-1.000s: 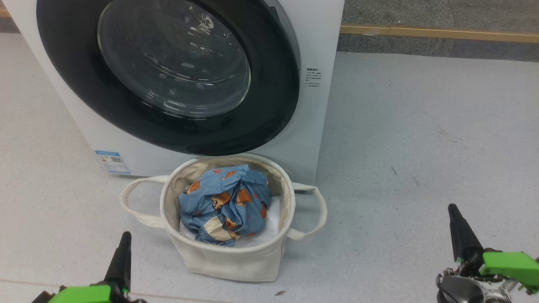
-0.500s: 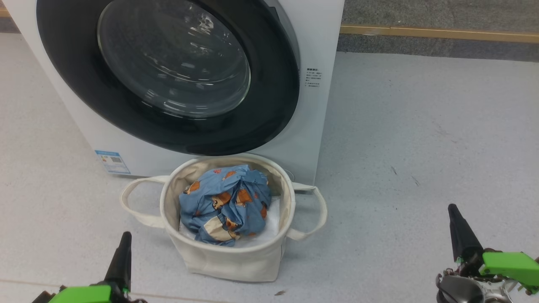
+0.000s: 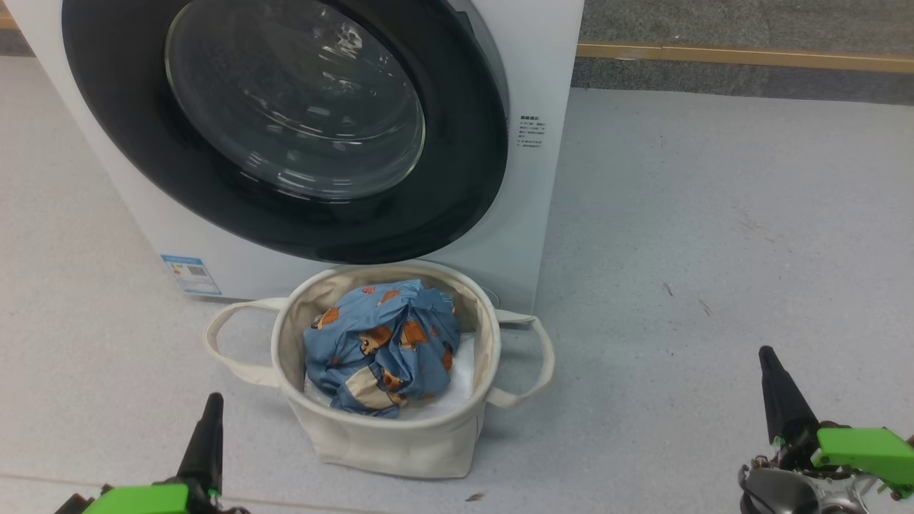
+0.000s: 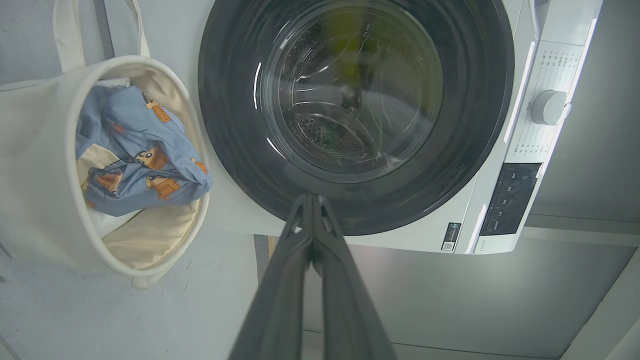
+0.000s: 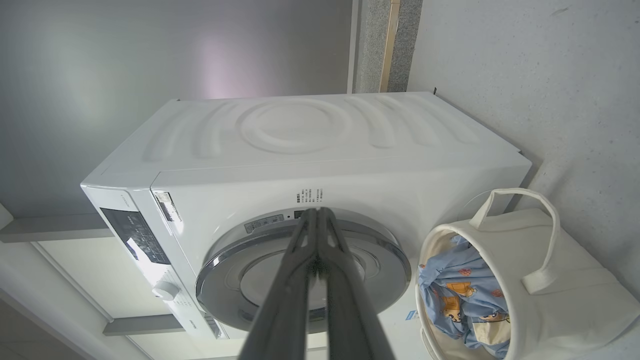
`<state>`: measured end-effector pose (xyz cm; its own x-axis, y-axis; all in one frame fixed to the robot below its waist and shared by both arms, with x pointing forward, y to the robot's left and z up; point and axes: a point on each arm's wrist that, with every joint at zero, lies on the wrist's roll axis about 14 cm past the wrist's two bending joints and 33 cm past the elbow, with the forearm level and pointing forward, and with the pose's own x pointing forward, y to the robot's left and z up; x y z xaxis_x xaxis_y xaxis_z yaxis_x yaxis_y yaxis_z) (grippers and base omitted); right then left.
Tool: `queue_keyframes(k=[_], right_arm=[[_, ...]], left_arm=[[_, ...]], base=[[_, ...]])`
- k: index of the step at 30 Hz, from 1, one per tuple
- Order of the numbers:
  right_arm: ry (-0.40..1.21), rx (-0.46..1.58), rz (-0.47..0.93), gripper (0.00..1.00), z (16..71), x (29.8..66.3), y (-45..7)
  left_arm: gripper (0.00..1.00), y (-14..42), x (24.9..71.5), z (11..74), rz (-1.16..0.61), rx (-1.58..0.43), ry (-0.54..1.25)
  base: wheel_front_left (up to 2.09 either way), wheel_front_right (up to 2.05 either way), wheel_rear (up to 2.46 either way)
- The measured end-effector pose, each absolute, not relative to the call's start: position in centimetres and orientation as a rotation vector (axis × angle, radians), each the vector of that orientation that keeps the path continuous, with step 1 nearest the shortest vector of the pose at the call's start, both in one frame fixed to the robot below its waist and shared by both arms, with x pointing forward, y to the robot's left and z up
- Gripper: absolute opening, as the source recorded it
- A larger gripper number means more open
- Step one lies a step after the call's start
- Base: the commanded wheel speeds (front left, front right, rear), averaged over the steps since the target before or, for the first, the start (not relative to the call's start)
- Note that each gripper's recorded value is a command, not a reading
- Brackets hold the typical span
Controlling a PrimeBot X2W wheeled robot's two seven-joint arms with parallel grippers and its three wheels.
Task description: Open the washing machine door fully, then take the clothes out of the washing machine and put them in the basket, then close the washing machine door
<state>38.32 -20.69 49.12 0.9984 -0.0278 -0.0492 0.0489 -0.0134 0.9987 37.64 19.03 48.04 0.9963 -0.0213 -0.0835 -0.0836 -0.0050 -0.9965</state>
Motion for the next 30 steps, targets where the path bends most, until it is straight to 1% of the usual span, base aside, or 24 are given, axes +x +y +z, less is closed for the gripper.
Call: queue_keyframes(k=[30], right_arm=[[0.02,1.581,-0.058,0.0,49.1,38.31,-20.62]], left_arm=[[0.0,19.03,37.64,48.04,0.05,-1.576,0.082]], base=[[0.0,0.0,0.0]])
